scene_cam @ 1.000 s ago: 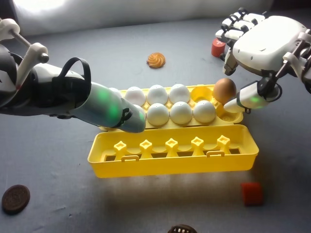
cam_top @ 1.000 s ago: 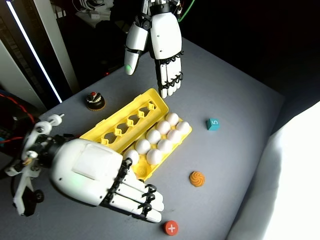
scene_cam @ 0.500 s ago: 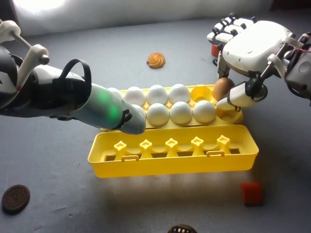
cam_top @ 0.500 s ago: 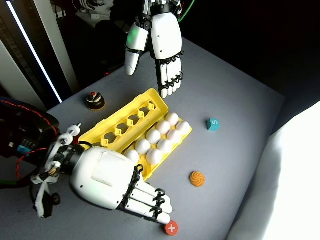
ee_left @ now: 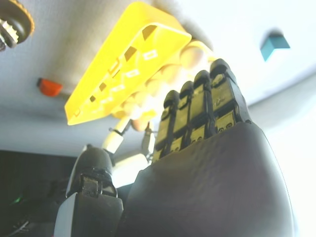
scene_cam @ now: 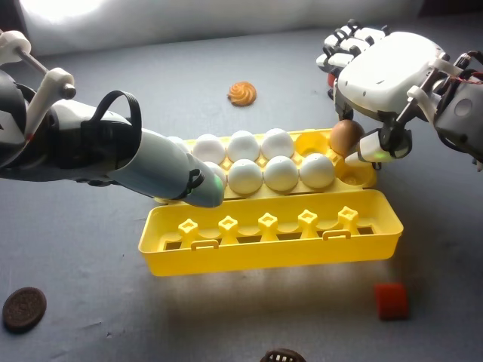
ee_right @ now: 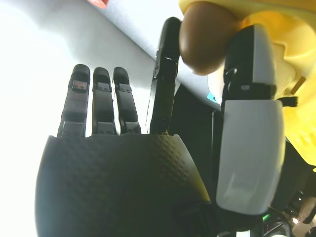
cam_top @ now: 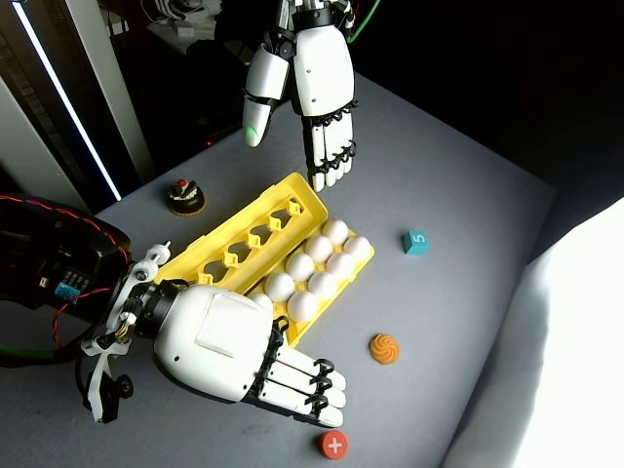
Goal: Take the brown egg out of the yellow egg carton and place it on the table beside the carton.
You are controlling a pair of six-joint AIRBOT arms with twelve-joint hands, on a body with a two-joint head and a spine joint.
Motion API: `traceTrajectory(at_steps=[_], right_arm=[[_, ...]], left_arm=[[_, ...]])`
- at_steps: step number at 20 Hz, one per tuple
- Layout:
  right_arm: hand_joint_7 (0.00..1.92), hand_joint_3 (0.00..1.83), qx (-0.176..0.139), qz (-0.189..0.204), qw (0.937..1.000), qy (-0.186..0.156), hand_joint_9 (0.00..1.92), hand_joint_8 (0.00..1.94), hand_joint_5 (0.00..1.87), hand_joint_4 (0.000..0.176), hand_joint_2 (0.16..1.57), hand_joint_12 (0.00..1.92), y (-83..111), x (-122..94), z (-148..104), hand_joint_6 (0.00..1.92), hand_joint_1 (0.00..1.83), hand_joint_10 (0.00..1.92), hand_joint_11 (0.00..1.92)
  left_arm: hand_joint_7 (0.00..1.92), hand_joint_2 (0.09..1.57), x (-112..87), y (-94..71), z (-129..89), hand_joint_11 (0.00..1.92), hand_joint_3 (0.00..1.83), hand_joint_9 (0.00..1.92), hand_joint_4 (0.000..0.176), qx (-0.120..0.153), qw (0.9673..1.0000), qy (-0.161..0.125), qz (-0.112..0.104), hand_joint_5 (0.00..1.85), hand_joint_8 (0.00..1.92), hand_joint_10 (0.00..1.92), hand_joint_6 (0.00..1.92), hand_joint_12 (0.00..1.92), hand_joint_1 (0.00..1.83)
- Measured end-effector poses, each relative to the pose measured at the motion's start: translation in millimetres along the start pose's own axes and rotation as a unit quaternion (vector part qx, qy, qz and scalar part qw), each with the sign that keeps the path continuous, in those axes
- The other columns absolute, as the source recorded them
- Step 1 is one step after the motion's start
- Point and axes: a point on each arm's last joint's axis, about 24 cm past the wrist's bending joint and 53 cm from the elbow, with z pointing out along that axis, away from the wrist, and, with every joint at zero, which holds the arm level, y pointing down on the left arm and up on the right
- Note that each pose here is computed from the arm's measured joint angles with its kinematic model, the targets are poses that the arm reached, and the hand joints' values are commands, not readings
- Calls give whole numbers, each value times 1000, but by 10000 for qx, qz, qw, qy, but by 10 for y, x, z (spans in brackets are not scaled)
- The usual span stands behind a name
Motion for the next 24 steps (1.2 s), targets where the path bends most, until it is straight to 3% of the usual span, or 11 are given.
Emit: traceTrajectory(at_steps=[5, 8, 13, 21, 24], right_arm=[[217, 1, 1, 30, 10000, -48, 0, 0, 1219, 0, 1021, 0, 14, -44, 9, 582, 1165, 0, 0], [216, 1, 23, 55, 9997, -239, 0, 2, 1197, 0, 1029, 0, 20, -211, 25, 623, 1146, 0, 0], [252, 0, 52, -91, 9993, -346, 0, 2, 1248, 0, 1011, 0, -15, -342, -50, 534, 1171, 0, 0], [264, 0, 572, -465, 9968, -300, 0, 6, 1240, 0, 1012, 0, -578, -289, -254, 543, 1179, 0, 0], [293, 1, 655, -554, 9959, -295, 0, 10, 1225, 0, 1016, 0, -680, -278, -262, 574, 1172, 0, 0]], left_arm=[[52, 1200, 2, -2, 0, 12, 0, 14, 0, 4, 10000, 3, -2, 90, 4, 2, 3, 9, 0], [44, 1204, 2, -2, 0, 7, 0, 6, 0, 4, 10000, 3, -2, 78, 8, 2, 7, 3, 0], [35, 1197, 2, -3, 0, 5, 0, 0, 0, 6, 10000, 4, -2, 82, 2, 0, 5, 2, 0], [45, 1202, 2, -5, -1, 3, 0, 4, 0, 9, 10000, 5, -3, 86, 7, 1, 6, 2, 0], [33, 1208, 2, -4, -1, 1, 3, 0, 0, 7, 10000, 5, -3, 82, 0, 0, 3, 1, 0]])
